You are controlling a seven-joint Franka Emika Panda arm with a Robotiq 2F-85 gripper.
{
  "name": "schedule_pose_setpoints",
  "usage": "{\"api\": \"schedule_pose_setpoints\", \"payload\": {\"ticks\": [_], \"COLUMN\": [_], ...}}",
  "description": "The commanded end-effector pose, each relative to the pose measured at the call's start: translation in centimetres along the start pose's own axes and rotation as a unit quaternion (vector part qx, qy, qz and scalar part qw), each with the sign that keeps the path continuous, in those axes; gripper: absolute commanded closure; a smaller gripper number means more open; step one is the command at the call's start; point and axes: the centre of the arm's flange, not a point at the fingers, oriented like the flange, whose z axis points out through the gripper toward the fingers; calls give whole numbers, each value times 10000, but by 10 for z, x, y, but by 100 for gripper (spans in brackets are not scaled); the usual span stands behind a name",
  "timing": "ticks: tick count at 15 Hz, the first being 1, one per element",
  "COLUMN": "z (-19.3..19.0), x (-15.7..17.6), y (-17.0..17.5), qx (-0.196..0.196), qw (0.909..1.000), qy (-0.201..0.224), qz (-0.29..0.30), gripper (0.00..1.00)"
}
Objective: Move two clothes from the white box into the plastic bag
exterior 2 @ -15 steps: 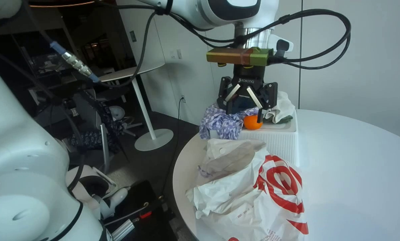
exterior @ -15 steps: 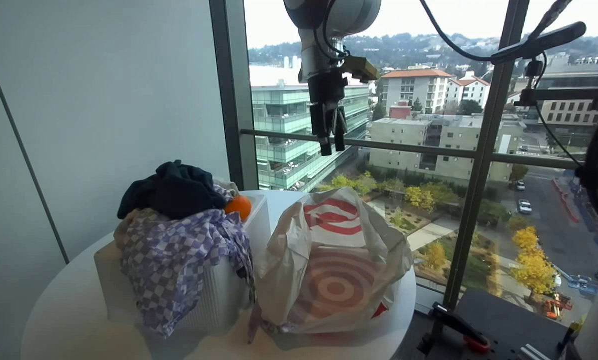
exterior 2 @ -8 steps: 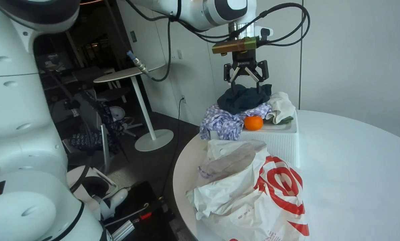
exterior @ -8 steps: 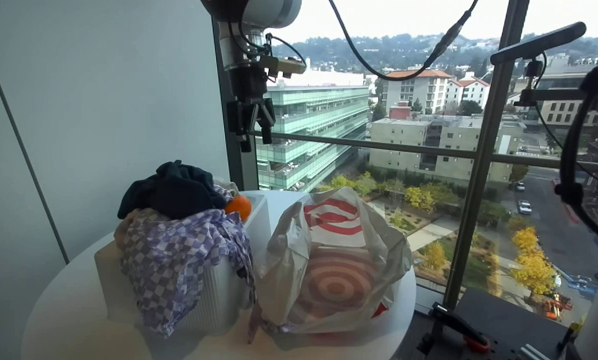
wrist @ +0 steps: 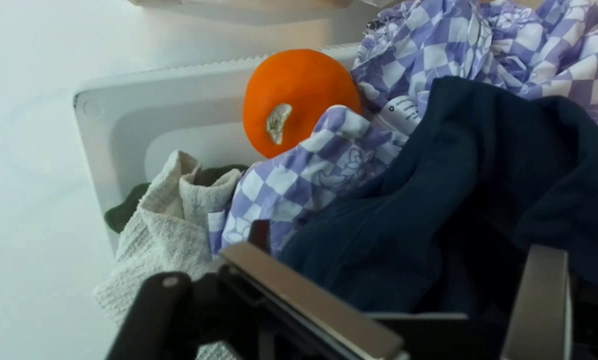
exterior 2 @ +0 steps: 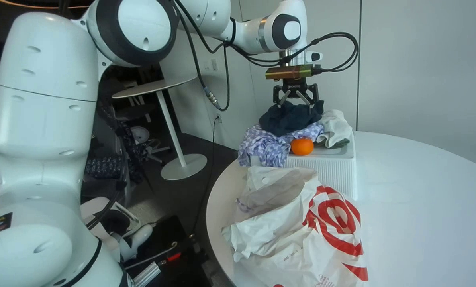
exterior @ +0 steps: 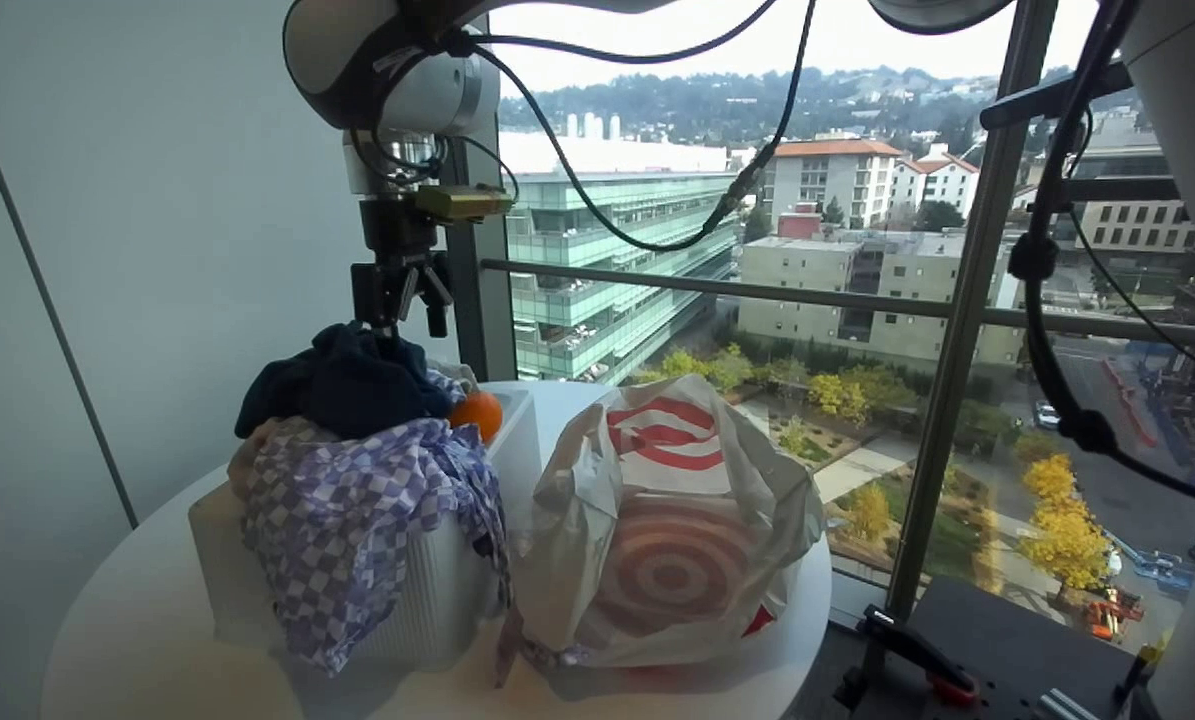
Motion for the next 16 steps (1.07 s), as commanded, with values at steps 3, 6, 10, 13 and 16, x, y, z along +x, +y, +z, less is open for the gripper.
{"api": "schedule_pose_setpoints", "payload": {"ticks": [3,6,10,13,16], "z": [37,47,48,44,7], "x": [60,61,50,42,31], "y": [-13,-22,-30,-32,-38], "qx": [-139,-87,-77,54,257], "qw": [9993,9986,9979,9961,9909], "qy": [62,-38,-144,-302,-199], "qz": [-350,-514,-631,-824,-1310], "gripper": [0,26,58,80,99]}}
